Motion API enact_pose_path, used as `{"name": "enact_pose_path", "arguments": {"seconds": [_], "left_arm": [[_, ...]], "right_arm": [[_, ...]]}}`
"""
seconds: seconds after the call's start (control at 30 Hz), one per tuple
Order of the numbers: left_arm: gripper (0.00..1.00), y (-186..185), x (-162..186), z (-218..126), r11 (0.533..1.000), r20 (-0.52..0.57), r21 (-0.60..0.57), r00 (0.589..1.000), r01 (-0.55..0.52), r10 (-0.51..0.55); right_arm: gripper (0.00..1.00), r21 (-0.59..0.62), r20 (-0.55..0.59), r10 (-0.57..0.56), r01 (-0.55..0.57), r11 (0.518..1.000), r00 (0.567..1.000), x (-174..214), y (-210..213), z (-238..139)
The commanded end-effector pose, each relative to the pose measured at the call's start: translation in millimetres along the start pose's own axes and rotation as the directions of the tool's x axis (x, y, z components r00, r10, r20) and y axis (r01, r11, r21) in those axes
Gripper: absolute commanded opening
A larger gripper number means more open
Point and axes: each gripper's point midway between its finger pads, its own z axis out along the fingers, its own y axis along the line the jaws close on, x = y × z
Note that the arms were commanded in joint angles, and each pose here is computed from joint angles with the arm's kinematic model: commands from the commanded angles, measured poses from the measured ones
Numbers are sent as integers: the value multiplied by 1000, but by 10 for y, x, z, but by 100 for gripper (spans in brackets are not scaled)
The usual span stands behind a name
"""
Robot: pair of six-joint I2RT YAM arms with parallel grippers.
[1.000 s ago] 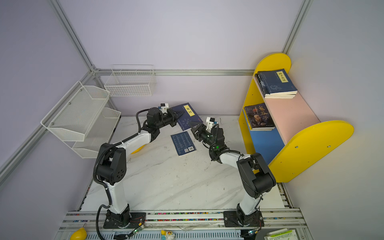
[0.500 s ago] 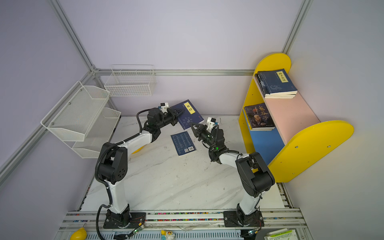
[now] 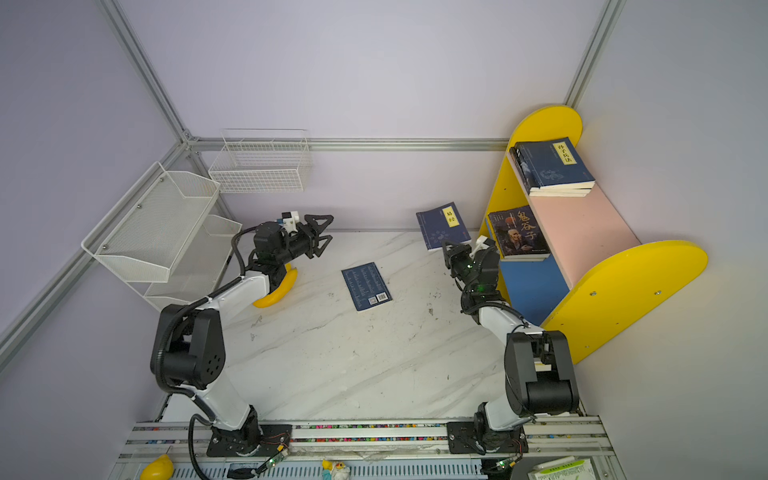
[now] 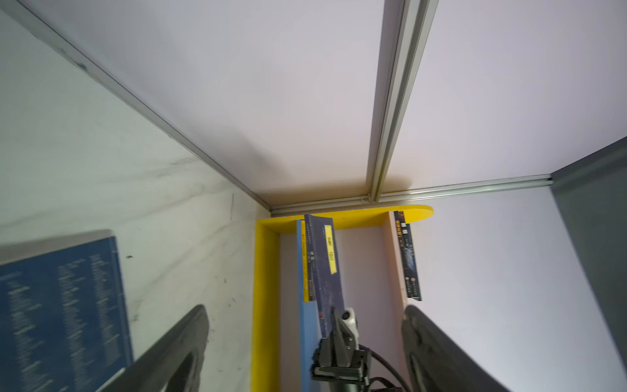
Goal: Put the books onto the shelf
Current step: 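Carry the paperback to the lower shelf with the right gripper while the left withdraws, then lower the paperback onto the dark portrait-cover book with the right gripper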
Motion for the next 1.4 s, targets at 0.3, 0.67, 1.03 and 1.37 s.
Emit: {"name": "enact_pose_path", "arguments": {"seconds": [0.3, 0.67, 1.03, 1.37], "left_arm": [[93, -114, 48, -255, 980, -4, -49, 981, -192, 192], [93, 10, -12, -113, 989, -14, -8, 989, -147, 147], [92, 132, 5, -5, 995, -43, 27, 994, -99, 100], [92, 241, 15, 38, 998, -54, 30, 996, -64, 65]], "right_arm": [[0, 151, 242, -161, 127, 980, 957, -1026, -83, -211], [0, 148, 314, -182, 141, 979, 932, -1592, -134, -477], [0, 80, 312, -214, 199, 977, 926, -1889, -73, -426], [0, 61, 317, -188, 178, 982, 930, -2165, -208, -324]]}}
